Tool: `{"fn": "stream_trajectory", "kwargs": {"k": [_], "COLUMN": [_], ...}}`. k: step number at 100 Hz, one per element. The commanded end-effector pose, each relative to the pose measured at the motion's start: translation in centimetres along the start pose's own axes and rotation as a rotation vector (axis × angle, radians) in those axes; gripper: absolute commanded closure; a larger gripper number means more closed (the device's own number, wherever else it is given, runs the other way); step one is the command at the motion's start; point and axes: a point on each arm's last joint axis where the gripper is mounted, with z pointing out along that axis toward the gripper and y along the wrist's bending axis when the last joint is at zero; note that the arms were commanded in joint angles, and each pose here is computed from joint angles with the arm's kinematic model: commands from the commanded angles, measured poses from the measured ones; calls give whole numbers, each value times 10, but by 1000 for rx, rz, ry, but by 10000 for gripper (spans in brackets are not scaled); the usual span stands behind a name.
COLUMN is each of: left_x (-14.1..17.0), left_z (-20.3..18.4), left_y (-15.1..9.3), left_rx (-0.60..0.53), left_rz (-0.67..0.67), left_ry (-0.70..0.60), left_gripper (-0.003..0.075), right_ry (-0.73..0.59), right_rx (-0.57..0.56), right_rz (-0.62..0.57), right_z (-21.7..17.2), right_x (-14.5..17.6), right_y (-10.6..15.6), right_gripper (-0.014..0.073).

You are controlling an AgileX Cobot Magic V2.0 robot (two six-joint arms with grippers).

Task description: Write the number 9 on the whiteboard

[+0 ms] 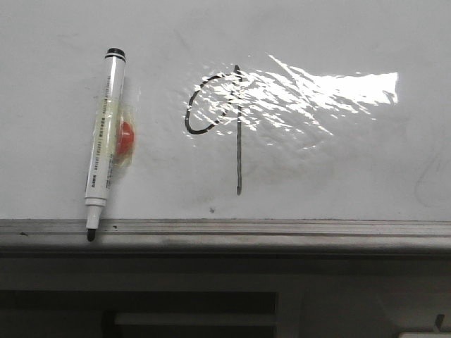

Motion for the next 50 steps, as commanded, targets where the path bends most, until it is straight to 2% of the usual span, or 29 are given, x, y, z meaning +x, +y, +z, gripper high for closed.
{"fn": "stream_trajectory", "kwargs": {"k": [1,8,19,34,50], "left_x": [2,2,2,2,2], "left_z": [0,0,0,0,0], "left_y": [0,0,0,0,0], "left_rx": [4,4,4,4,4], "left_rz": [-12,-12,-12,-12,-12], "left_ry": [-51,-51,-51,-51,-51], "left_gripper": [741,741,741,741,741], "right_ry": [-141,-198,-204,-217,-234], "right_rx": [66,104,173,301,466], "right_rz": [-163,-242,-250,-56,53], "right_z": [-4,-5,-6,-6,-4], "right_x": [-20,-26,-28,-25,1], "right_y": [-4,-3,-6,-11,-13], "right_gripper": [656,656,656,656,656]}}
